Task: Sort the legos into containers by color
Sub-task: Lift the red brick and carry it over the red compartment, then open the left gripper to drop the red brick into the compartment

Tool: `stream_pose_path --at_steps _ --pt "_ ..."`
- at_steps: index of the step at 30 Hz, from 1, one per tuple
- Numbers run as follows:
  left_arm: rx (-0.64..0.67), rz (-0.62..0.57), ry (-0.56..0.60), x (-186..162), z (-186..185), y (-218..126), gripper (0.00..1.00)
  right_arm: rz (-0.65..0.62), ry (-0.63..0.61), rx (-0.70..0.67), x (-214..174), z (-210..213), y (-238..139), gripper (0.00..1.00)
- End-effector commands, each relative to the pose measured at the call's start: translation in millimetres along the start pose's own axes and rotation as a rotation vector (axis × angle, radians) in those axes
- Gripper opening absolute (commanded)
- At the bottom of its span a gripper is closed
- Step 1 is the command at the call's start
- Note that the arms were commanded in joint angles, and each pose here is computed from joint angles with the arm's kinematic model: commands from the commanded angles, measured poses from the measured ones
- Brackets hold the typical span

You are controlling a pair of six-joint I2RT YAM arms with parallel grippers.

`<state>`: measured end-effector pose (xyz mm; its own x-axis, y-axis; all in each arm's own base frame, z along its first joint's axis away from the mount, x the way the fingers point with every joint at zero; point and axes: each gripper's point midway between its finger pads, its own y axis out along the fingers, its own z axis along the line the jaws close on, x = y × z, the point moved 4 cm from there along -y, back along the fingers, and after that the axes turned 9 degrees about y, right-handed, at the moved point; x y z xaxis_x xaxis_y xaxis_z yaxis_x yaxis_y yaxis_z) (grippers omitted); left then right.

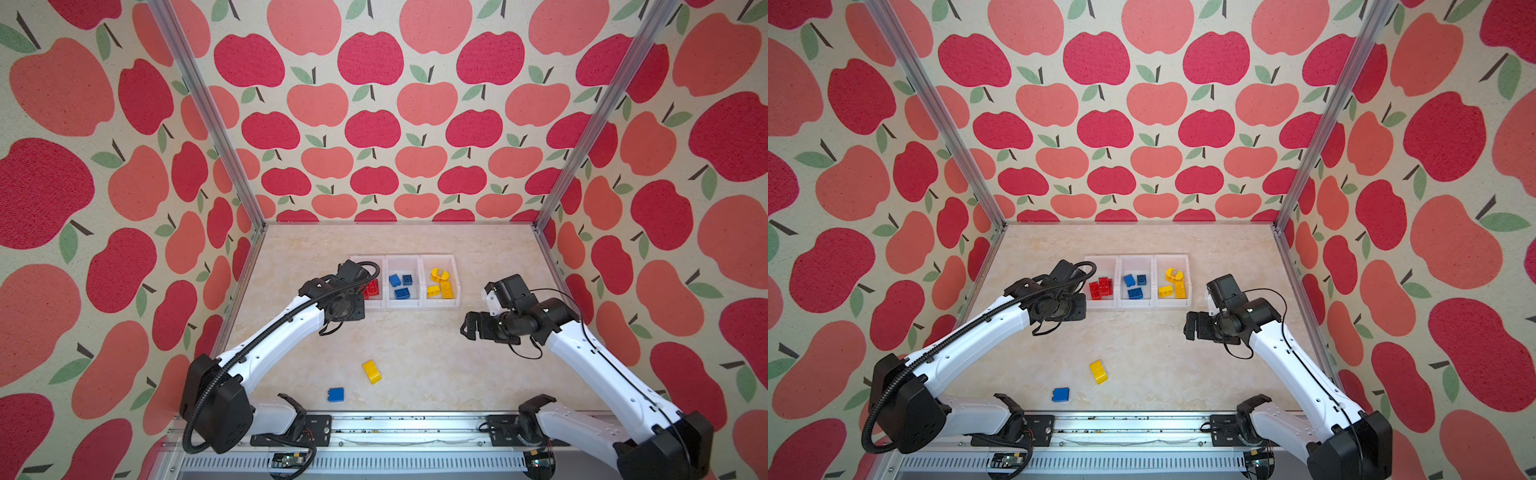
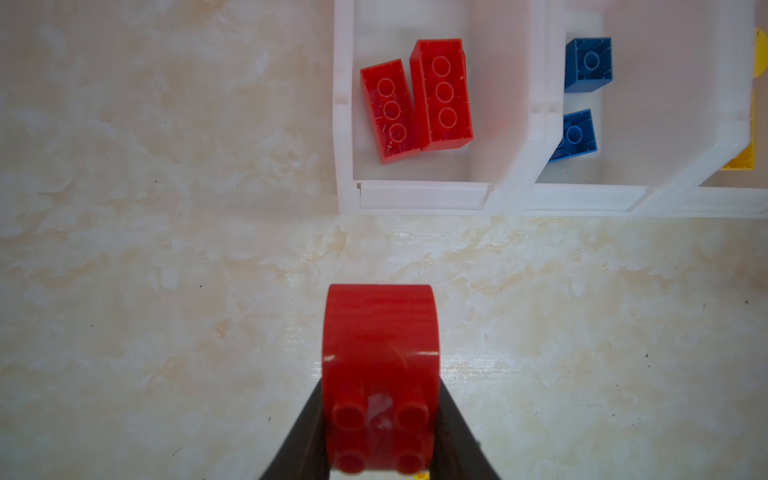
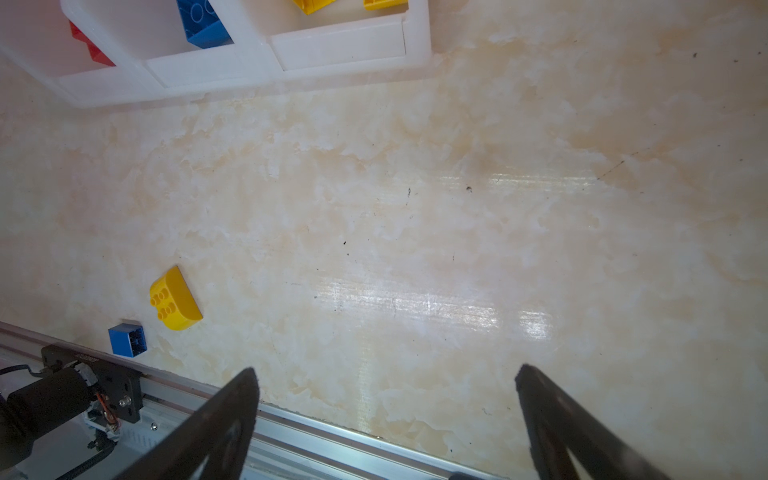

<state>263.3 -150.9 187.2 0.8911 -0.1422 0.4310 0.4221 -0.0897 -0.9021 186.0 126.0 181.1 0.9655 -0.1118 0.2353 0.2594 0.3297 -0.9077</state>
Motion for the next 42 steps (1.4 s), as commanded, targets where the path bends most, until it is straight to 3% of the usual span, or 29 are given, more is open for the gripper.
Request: stream_pose_path --at_steps 1,11,17,31,42 --pt "-0.017 -0.019 0.037 22 -7 2 0.16 -0.012 0.005 -0.014 -1 -1 -2 0.99" --pt "-0.022 -0.005 0.044 68 -26 40 0.14 -0.011 0.001 -0.016 -1 -2 -2 0.99" --pt "0.019 0.017 0.028 83 -18 62 0.13 -0.009 0.002 -0.02 -3 -4 -3 0.99" --pt "0.094 0.072 0.018 98 -4 108 0.13 -0.012 0.015 -0.027 -7 -9 -9 0.99" --pt "0.137 0.091 0.009 99 6 123 0.17 -0.003 0.019 -0.03 -5 -9 -10 0.99"
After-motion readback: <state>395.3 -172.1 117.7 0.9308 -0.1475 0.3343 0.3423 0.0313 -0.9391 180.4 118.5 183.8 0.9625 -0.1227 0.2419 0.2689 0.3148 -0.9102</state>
